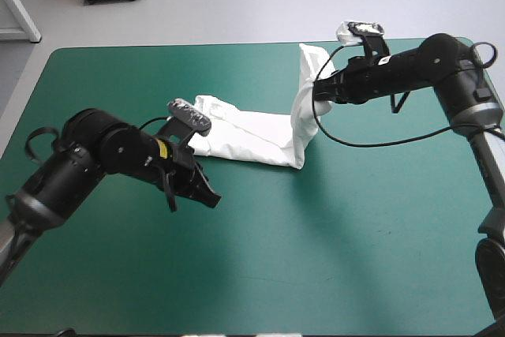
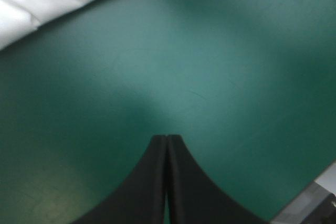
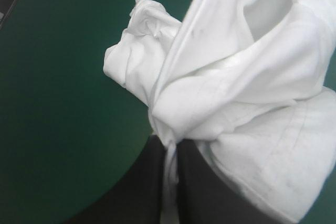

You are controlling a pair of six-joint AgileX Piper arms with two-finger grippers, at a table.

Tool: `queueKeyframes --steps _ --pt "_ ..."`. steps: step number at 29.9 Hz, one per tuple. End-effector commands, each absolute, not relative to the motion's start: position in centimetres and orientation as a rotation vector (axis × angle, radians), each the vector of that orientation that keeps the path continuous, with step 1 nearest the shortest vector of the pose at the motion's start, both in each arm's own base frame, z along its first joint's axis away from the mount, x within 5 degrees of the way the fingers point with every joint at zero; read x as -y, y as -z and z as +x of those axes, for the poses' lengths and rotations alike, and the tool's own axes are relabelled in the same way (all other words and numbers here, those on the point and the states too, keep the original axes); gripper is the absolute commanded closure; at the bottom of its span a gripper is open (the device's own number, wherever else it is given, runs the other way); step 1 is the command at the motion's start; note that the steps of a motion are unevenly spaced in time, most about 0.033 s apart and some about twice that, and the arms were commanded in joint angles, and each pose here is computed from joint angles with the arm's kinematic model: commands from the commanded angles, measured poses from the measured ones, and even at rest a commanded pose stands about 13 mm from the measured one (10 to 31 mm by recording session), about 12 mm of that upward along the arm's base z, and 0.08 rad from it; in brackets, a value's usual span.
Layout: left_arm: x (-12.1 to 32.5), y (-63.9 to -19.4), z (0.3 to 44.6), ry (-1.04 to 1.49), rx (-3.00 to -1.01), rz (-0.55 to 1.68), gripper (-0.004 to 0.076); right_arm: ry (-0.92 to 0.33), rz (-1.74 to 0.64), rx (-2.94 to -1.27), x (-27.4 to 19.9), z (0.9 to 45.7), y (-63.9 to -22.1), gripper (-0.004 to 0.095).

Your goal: Fold the cloth

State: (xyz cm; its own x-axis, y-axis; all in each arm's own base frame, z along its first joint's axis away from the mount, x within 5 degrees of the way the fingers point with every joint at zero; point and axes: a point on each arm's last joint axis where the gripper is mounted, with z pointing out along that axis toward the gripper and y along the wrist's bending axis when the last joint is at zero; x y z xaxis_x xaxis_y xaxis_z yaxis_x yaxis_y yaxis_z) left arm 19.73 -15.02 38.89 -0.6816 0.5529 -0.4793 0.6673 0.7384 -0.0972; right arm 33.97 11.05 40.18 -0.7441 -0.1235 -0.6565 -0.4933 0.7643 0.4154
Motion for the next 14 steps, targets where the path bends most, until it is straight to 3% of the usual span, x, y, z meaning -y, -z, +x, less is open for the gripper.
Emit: queueKeyframes --steps 1,14 --pt "13.3 -40.4 16.0 0.496 -2.485 0.903 0.0746 -0.838 -0.486 -2.208 -13.0 33.7 -42.0 0.0925" --pt "13.8 -41.0 13.4 0.800 -2.461 0.893 0.0746 -0.887 -0.611 -2.164 -21.2 35.8 -37.6 0.0925"
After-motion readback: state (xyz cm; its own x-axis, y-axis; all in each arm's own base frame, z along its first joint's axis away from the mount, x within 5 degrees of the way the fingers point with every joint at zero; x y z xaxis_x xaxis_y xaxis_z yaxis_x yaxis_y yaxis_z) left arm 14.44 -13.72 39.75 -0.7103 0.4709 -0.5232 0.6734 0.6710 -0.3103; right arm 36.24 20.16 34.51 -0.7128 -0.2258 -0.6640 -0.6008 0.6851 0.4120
